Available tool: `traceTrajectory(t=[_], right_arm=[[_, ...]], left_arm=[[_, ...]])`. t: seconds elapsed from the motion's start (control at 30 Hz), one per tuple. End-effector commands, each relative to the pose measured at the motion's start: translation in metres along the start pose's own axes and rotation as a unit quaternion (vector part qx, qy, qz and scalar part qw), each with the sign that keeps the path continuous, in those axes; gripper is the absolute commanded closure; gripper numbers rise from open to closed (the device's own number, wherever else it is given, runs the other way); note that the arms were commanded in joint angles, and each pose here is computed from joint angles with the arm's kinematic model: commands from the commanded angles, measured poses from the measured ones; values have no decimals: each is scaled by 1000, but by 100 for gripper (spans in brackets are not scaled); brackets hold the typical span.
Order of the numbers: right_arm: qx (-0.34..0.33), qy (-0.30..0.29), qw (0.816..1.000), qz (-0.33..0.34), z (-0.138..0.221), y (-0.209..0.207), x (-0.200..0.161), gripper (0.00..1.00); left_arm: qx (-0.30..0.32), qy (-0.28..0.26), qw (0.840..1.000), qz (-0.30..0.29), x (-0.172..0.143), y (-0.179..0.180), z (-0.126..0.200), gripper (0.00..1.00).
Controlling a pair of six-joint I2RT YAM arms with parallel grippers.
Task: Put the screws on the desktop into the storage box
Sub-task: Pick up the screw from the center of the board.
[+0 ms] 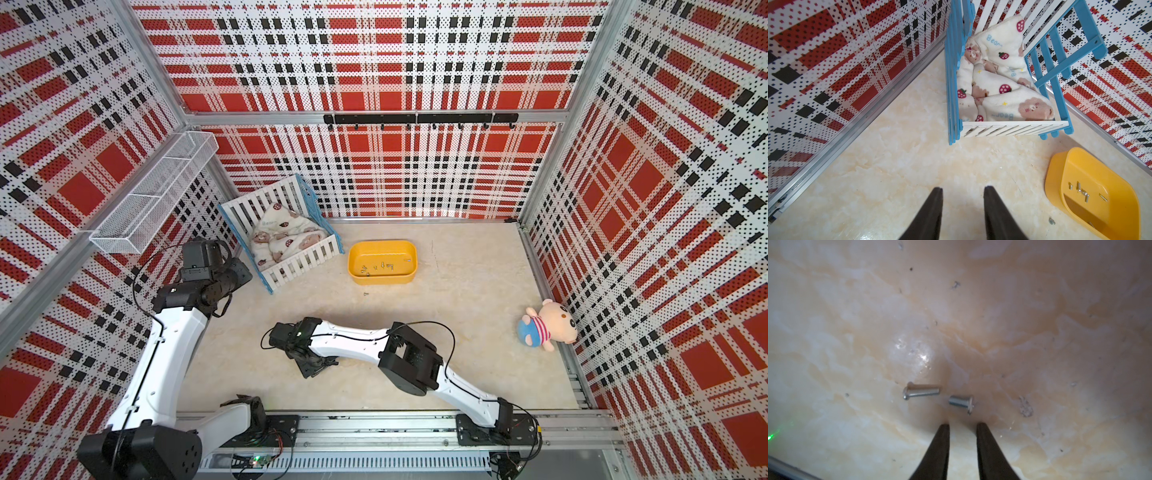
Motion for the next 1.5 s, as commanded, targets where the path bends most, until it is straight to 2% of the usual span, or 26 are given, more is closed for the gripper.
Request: traceTrajectory(t=[0.0,0.13,0.2,0.27,0.37,0.6,0.93,1.47], right_arm=[[7,6,1000,8,-3,2,-3,75],[9,2,1000,9,-2,3,-1,80],[8,-1,1000,9,0,3,0,78],[2,-11,1000,7,6,1,2,63],[-1,-28,1000,6,17,-2,7,51],[24,-39,999,13,29,6,15,50],[63,-27,997,40,29,25,16,49],[38,6,998,52,0,26,12,49]], left_arm=[[0,-4,1000,0,-1,3,3,60],[1,-4,1000,0,-1,4,2,60],[0,-3,1000,-1,-1,3,2,60],[1,-3,1000,-1,-1,4,2,60],[1,-5,1000,-1,0,4,3,60],[0,-6,1000,0,0,4,4,60],[1,-7,1000,-1,1,5,4,60],[3,-6,1000,-2,-1,7,3,60]])
Point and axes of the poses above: each gripper's point midway between its finger pads, its own z axis back along the fingers, its own y axis along the line the jaws close on, x = y × z, the point moved 6 cm from there along z, back along the fingers, and after that the axes turned 3 degrees about -z, right-handed, at the moved point
